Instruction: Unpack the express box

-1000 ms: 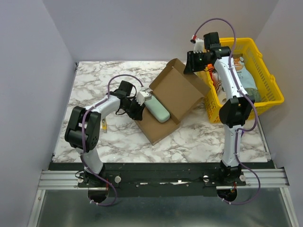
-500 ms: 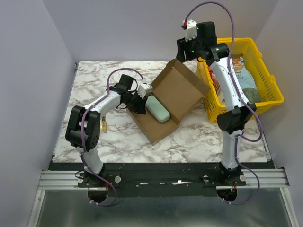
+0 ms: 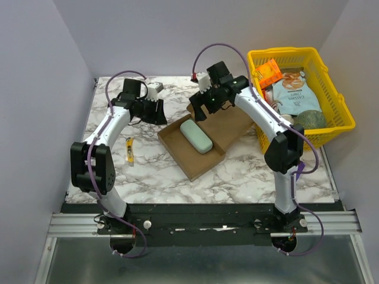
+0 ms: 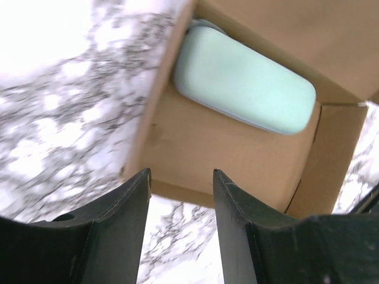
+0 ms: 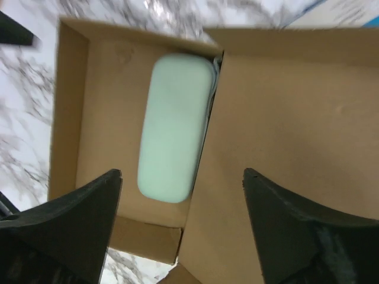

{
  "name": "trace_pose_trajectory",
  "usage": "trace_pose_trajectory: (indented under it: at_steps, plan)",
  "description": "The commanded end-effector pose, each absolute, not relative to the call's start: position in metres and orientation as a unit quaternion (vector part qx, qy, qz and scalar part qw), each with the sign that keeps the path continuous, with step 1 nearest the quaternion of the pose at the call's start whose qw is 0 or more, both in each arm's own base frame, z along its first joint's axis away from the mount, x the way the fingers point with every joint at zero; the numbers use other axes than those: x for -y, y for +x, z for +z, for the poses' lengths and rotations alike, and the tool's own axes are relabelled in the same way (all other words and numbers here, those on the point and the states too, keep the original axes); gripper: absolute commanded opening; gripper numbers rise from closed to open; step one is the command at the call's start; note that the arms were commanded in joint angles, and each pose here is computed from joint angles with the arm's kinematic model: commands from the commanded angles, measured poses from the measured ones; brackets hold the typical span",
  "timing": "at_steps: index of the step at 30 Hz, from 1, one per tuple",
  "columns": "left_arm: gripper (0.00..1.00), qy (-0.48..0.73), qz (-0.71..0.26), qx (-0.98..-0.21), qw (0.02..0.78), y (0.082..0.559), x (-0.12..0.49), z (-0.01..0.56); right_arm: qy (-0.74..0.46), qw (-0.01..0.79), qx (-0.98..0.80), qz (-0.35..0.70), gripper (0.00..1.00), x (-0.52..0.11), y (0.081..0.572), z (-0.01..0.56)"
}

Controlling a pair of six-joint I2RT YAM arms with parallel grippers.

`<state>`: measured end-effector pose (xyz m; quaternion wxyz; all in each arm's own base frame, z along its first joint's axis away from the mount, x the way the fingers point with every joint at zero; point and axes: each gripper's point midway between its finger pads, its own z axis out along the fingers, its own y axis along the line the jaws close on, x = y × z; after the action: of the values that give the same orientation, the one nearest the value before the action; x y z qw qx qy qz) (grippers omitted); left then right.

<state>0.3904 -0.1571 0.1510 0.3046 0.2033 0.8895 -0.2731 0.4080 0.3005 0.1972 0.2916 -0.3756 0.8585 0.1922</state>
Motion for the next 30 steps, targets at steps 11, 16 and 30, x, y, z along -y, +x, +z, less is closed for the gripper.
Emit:
trace_pose_trajectory:
  at_steps: [11,16,30]
  plan:
    - [0.56,0.153,-0.242,-0.897,0.336,0.382,0.127,0.176,-0.399,0.202,-0.876,0.181,0.89,-0.335,0.400,0.108]
    - [0.56,0.150,-0.242,-0.899,0.334,0.378,0.123,0.174,-0.401,0.194,-0.880,0.162,0.88,-0.332,0.404,0.091]
    - [0.56,0.153,-0.247,-0.897,0.333,0.376,0.124,0.175,-0.419,0.137,-0.894,0.078,0.97,-0.312,0.384,0.031]
